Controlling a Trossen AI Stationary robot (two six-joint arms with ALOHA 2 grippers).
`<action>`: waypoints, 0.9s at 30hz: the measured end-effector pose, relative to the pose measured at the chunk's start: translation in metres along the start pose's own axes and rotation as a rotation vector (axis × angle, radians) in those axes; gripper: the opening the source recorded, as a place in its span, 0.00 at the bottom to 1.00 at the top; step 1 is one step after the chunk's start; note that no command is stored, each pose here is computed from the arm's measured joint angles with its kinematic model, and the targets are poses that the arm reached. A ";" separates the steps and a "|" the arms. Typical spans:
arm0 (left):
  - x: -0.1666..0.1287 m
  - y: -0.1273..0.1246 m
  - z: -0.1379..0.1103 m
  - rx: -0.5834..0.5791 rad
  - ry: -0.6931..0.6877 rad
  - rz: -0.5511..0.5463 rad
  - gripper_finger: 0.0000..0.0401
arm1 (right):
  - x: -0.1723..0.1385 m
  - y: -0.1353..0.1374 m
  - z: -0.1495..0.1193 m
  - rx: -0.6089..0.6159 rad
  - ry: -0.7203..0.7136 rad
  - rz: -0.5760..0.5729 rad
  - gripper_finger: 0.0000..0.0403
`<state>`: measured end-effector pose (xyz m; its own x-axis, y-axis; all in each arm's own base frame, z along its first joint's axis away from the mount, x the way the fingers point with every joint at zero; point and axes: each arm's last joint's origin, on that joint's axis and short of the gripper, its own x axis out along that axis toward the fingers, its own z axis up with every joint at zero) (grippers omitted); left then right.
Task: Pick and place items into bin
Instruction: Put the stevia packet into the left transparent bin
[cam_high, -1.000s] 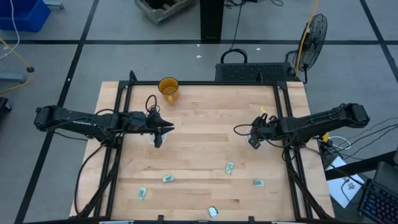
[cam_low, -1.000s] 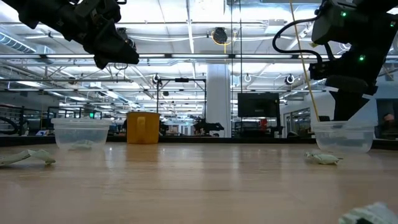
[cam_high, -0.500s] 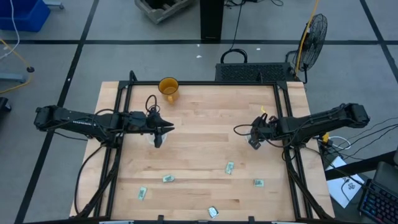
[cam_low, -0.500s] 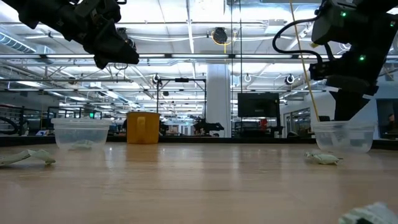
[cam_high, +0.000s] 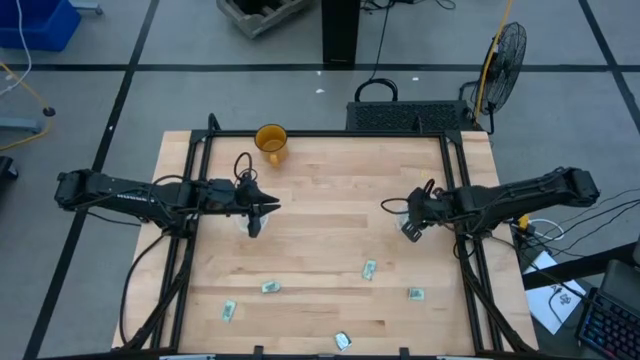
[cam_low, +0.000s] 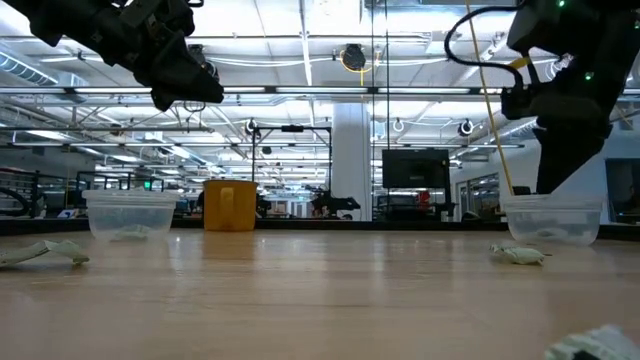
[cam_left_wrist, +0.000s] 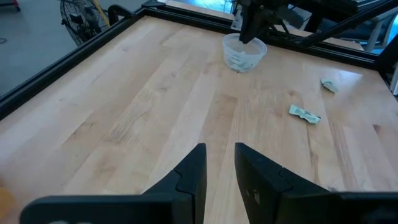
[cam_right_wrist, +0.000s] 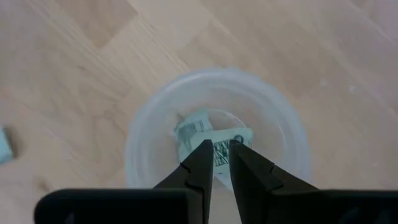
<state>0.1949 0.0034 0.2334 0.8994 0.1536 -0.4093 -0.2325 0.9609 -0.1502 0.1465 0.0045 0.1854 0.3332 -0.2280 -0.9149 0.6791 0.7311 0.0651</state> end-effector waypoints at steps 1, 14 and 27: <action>0.000 0.000 0.000 -0.001 0.000 0.000 0.22 | -0.002 -0.001 0.000 0.003 -0.010 0.010 0.11; 0.000 0.000 0.000 -0.012 0.000 0.000 0.22 | -0.030 0.014 0.025 -0.216 -0.404 0.290 0.11; 0.028 -0.042 -0.029 0.017 0.186 -0.271 0.22 | -0.057 0.046 0.066 -0.625 -1.032 0.315 0.11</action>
<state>0.2190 -0.0391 0.2022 0.8443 -0.1514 -0.5140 0.0140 0.9651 -0.2614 0.2022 0.0088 0.2667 0.9744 -0.1791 -0.1360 0.1440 0.9614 -0.2345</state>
